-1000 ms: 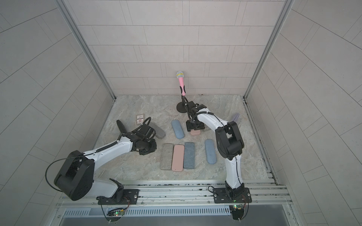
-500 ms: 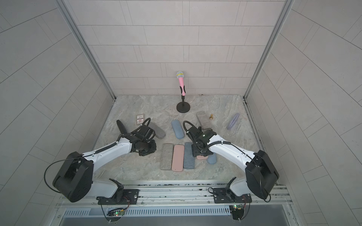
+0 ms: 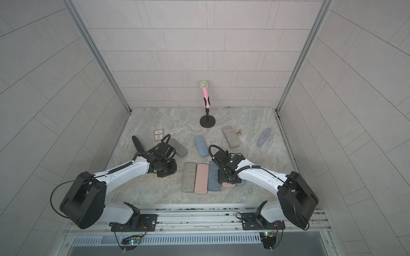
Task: Close the glasses case
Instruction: Place the glasses case at the center of the board.
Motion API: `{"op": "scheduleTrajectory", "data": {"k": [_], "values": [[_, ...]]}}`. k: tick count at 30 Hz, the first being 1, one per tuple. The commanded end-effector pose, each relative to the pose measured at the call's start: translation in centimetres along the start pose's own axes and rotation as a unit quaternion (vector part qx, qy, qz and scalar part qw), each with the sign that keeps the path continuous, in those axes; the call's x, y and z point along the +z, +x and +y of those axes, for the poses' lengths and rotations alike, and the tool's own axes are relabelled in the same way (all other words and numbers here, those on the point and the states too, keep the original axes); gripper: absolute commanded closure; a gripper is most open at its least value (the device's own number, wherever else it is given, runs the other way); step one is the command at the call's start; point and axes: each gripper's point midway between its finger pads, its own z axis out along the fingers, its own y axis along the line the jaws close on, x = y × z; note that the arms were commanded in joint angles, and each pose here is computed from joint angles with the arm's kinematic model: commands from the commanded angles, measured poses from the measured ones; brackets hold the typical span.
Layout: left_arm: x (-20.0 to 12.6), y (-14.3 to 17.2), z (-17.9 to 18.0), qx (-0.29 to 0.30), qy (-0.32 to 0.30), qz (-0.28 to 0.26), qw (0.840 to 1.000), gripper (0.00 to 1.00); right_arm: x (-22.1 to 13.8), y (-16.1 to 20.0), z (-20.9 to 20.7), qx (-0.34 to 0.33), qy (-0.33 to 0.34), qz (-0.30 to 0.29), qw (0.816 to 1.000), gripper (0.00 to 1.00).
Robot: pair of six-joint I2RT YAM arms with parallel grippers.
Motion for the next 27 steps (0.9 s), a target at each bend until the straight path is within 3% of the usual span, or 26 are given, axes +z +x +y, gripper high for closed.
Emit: {"op": "scheduleTrajectory", "data": {"k": [1, 9, 13, 17, 19, 27], "values": [[0.0, 0.0, 0.5, -0.004, -0.006, -0.004, 1.000, 0.88, 0.6, 0.3, 0.2, 0.010, 0.000, 0.002, 1.000, 0.70], [-0.2, -0.1, 0.6, -0.004, -0.010, -0.007, 1.000, 0.88, 2.2, 1.3, 1.6, -0.012, 0.001, 0.022, 1.000, 0.70], [-0.2, -0.1, 0.7, -0.004, -0.012, -0.007, 1.000, 0.88, 2.6, 1.5, 1.9, -0.017, 0.008, 0.027, 0.999, 0.65], [-0.2, 0.0, 0.9, -0.004, -0.014, -0.008, 1.000, 0.88, 2.0, 1.2, 1.4, -0.014, 0.019, 0.018, 1.000, 0.36], [-0.2, 0.0, 0.9, -0.004, -0.015, -0.009, 1.000, 0.88, 1.3, 1.0, 1.0, -0.014, 0.025, 0.008, 1.000, 0.28], [0.0, -0.1, 0.6, -0.004, -0.011, -0.005, 1.000, 0.88, -2.3, -0.3, 0.2, -0.020, 0.030, -0.023, 0.999, 0.15]]}}
